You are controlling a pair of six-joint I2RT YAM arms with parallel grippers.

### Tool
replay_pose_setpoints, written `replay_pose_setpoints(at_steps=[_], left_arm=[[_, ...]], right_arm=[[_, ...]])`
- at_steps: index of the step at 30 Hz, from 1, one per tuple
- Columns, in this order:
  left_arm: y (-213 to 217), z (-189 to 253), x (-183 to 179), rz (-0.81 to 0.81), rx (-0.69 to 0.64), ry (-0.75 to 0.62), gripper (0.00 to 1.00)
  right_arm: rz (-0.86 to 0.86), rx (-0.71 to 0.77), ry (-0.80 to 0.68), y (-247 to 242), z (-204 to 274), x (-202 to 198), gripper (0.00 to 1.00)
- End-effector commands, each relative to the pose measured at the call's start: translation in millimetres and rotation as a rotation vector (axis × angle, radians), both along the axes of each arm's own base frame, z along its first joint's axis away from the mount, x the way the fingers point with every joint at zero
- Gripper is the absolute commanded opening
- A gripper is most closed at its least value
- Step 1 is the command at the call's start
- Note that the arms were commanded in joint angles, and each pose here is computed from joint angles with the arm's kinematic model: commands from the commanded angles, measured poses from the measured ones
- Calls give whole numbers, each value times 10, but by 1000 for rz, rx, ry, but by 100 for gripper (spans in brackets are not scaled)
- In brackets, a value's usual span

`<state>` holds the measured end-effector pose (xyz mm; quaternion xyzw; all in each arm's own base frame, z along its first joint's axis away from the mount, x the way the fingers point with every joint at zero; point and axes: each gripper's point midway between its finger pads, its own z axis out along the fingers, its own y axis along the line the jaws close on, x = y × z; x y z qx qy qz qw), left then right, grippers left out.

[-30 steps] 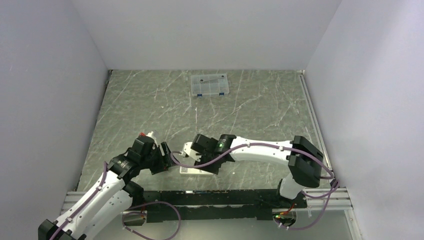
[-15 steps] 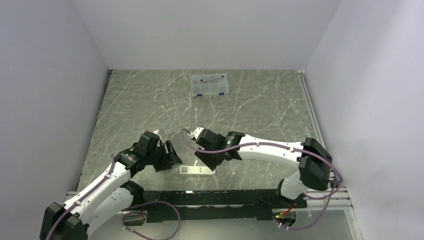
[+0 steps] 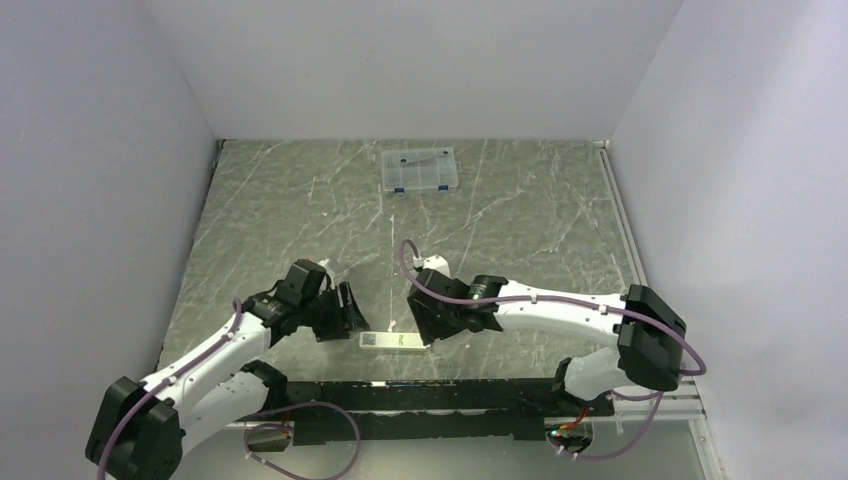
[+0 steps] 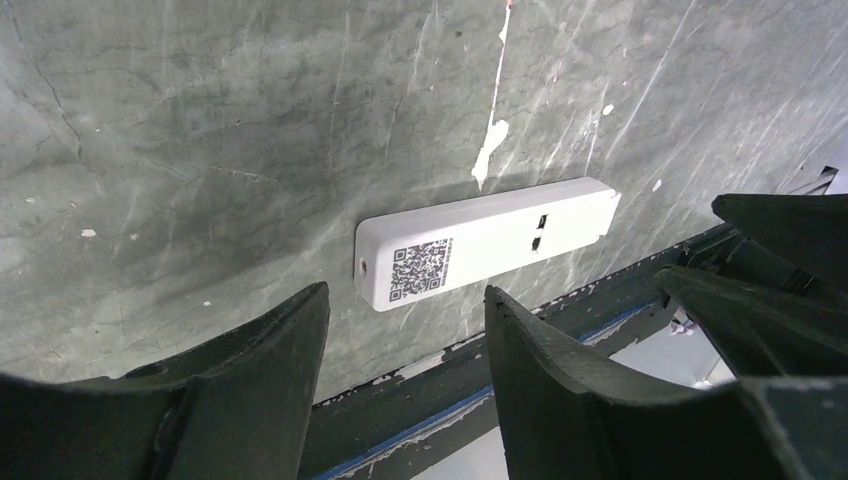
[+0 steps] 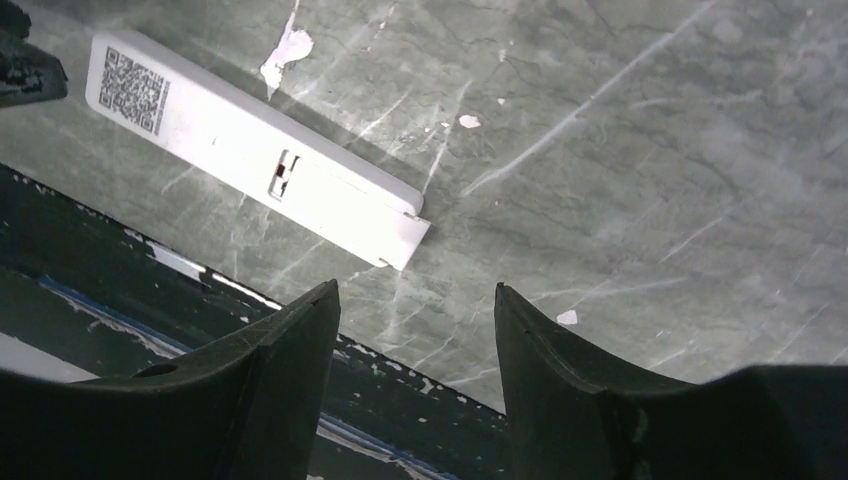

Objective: Load the batteries into the remote control
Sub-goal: Load the battery cover into the remote control.

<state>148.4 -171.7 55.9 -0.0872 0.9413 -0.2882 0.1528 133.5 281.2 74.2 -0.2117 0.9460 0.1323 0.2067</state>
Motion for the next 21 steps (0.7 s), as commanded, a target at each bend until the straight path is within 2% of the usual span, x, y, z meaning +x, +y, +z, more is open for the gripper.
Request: replay_pose_setpoints(at_steps=[1,11,21], left_arm=[[-42,-5,10,-38,-23,-21,63],[-83,-73,-32,-66,-37,9,57],[-78,-122,-68,-68,-33,29,57]], right_arm=[[-178,107,0,80,102,68,60],[-267,106,53,131,-67,13,53],[-260,75,80,179,-212,-28,55]])
